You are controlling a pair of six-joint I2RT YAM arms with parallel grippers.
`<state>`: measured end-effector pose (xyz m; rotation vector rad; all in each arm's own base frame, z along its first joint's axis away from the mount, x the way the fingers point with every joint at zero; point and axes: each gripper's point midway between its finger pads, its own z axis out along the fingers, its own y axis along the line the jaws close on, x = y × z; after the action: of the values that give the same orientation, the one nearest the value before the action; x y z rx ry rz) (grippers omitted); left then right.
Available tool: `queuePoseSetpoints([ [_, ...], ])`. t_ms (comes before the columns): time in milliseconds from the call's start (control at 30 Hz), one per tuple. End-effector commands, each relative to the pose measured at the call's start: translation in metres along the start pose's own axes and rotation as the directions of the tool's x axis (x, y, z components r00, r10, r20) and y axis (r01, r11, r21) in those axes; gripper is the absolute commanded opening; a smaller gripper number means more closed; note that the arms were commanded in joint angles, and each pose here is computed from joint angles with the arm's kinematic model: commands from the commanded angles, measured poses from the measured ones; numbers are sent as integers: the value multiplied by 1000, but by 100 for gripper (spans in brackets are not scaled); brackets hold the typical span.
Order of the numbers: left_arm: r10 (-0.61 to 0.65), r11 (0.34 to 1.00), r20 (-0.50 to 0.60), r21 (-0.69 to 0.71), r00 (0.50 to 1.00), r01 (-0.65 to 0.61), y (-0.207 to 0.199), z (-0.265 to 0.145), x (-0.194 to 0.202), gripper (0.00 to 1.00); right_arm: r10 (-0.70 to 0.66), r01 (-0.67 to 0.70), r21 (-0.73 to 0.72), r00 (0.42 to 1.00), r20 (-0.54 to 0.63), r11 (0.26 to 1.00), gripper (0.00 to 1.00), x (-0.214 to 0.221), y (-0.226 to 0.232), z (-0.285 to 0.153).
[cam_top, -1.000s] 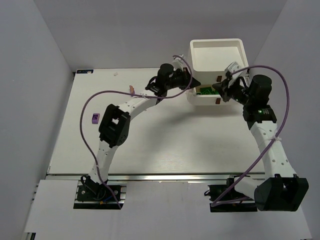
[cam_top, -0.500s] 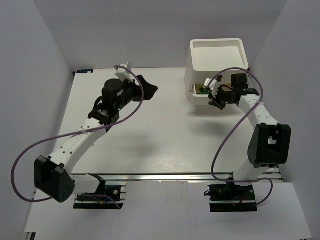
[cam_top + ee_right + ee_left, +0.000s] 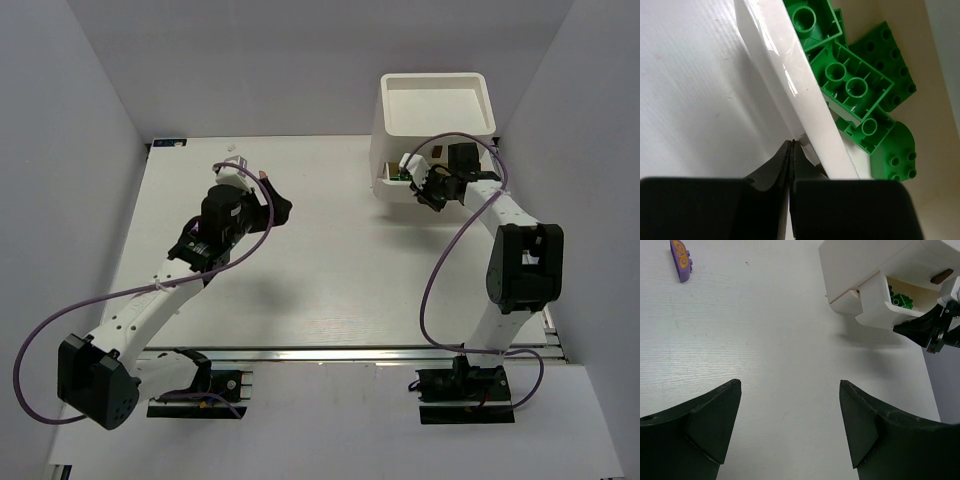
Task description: Sort the legos into containers by color
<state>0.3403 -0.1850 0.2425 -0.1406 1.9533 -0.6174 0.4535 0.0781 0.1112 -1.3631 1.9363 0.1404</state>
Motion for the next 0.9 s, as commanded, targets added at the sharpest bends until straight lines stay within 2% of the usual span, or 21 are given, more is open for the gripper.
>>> queuePoseSetpoints([
  [0,-3,999,35,-34,999,5,6,-10,-9,89,-91,75,244,994,56,967,0,-34,-71,-7],
  [200,1,998,37,-58,999,1,11,-15,-9,90,-132,106,313,989,64,944,0,-42,-87,-13],
  [333,-4,998,47,-61,999,7,13,-17,-9,90,-203,186,333,979,17,924,0,-34,-89,-15],
  [467,-5,998,40,-62,999,7,14,-17,-6,90,-183,177,351,983,-14,919,0,-23,-101,-10],
  [867,-1,997,49,-79,999,5,16,-24,-11,90,-214,188,415,977,15,890,0,-29,-136,14],
])
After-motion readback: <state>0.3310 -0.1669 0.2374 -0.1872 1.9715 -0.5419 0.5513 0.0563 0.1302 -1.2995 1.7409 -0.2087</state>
